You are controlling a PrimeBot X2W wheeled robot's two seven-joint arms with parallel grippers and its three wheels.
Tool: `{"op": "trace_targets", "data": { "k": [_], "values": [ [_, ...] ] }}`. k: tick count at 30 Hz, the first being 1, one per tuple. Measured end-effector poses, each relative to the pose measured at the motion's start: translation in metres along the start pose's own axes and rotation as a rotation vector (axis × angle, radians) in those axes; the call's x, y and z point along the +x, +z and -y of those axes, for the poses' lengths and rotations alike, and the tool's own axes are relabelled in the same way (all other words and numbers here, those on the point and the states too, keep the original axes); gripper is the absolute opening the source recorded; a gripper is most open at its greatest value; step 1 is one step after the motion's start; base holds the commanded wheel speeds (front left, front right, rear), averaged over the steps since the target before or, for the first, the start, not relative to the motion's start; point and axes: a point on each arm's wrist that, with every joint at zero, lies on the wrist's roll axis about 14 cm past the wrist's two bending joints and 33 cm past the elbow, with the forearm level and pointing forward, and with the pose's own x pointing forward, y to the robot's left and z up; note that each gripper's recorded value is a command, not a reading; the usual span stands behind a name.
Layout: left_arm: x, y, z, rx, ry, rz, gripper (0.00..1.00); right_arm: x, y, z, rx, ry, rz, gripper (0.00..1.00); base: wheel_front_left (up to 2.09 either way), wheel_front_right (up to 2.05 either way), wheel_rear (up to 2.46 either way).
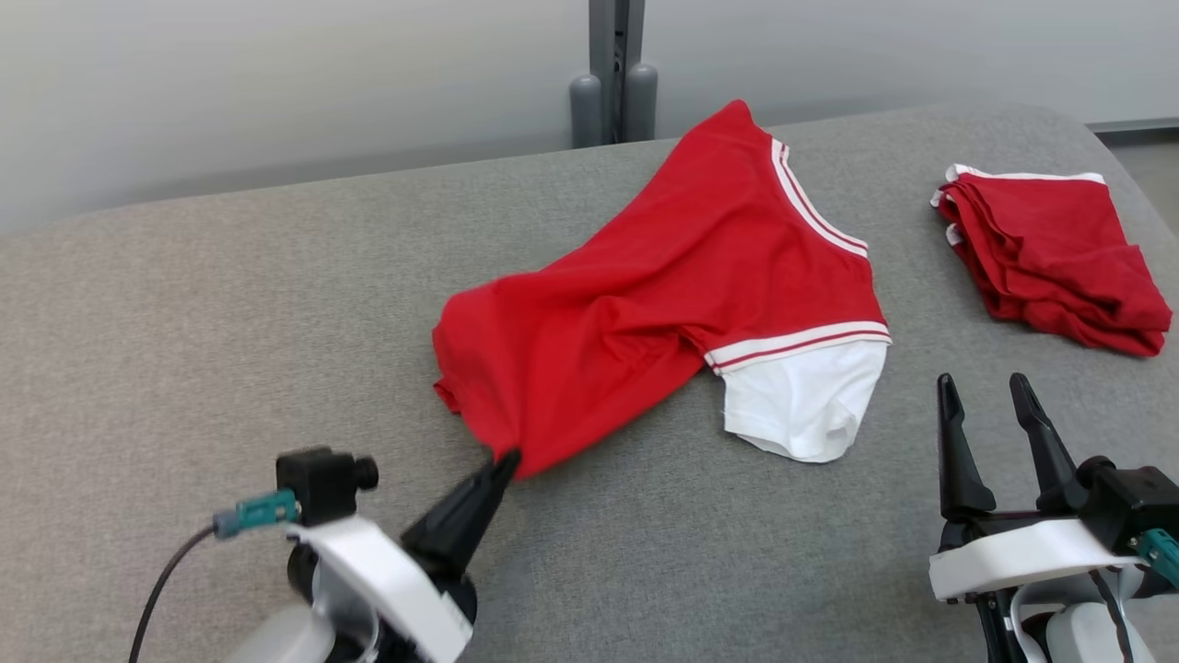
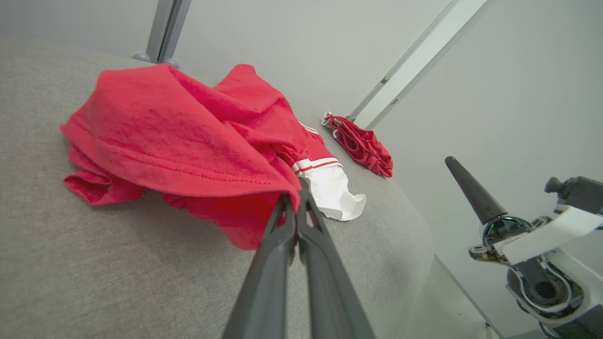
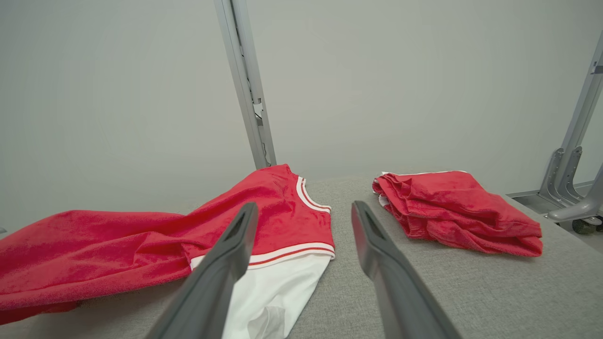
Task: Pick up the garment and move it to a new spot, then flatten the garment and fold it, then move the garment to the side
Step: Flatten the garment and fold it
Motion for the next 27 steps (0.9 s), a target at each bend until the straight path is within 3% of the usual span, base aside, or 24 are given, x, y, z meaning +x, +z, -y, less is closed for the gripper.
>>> {"op": "trace_targets", "data": {
  "k": [6,19,20,21,22,27],
  "values": [
    [-0.028,-0.034,-0.010,-0.032,0.044,-0.107,0.00,-0.001,-0.003,-0.006,0.001,0.016,-0.009,1.00,0.00,0.00,0.00],
    [-0.069,-0.099,-0.056,0.057,0.192,-0.305,0.00,-0.005,-0.008,-0.009,-0.001,0.026,-0.025,1.00,0.00,0.00,0.00],
    [-0.068,-0.101,-0.055,0.054,0.190,-0.304,0.41,-0.005,-0.007,-0.009,-0.002,0.025,-0.024,1.00,0.00,0.00,0.00],
    [-0.067,-0.102,-0.053,0.048,0.188,-0.296,0.94,-0.006,-0.007,-0.008,-0.002,0.024,-0.024,1.00,0.00,0.00,0.00],
    [-0.067,-0.102,-0.051,0.045,0.186,-0.289,1.00,-0.007,-0.007,-0.008,-0.002,0.022,-0.025,1.00,0.00,0.00,0.00],
    [-0.068,-0.096,-0.047,0.027,0.182,-0.242,1.00,-0.011,-0.008,-0.007,-0.001,0.018,-0.027,1.00,0.00,0.00,0.00]
  ]
}}
